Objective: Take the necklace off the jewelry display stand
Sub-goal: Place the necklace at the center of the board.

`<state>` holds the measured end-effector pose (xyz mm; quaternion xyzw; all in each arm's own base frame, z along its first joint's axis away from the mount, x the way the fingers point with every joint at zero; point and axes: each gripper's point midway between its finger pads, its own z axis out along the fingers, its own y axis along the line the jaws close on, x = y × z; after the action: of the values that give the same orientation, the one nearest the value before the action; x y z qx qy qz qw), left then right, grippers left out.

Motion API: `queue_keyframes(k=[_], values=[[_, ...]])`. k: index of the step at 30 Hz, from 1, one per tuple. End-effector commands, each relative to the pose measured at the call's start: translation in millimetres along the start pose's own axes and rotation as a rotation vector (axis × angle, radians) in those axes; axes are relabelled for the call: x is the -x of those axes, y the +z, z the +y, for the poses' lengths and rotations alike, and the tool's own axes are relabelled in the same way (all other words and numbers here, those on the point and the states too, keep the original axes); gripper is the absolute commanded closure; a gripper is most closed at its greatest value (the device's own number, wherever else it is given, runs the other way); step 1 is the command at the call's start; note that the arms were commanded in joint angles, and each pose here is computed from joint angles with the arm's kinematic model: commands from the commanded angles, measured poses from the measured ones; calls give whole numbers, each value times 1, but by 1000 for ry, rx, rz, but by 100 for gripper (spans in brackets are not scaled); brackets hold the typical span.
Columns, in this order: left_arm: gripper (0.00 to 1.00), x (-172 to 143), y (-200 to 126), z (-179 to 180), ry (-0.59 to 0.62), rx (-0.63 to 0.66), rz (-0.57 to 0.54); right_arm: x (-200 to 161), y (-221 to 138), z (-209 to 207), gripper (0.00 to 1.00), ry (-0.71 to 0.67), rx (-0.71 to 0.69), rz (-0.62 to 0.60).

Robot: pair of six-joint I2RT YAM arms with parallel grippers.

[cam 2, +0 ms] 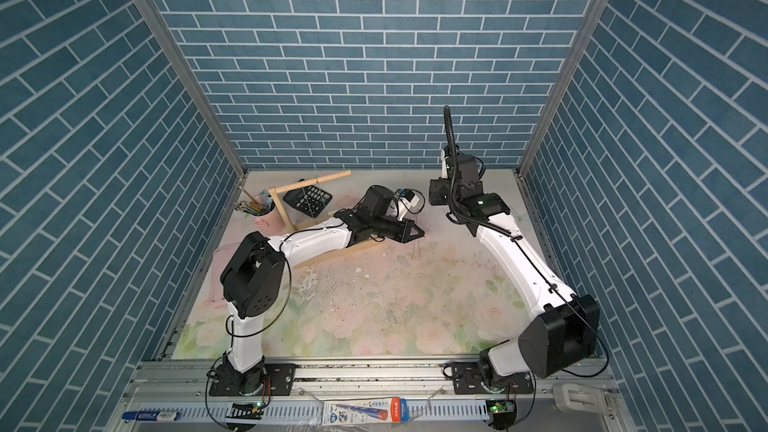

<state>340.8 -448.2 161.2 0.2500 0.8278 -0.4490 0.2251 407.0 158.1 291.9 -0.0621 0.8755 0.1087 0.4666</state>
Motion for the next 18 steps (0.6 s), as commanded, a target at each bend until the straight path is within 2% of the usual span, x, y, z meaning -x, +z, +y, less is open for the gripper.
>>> queue_keyframes(k=[1,18], values=[[100,0,10,5,-40,25,-28,-6,-2,-7,100,32,-7,18],[100,-16,41,4,-125,37,-20,-26,17,-44,100,34,-99,97]])
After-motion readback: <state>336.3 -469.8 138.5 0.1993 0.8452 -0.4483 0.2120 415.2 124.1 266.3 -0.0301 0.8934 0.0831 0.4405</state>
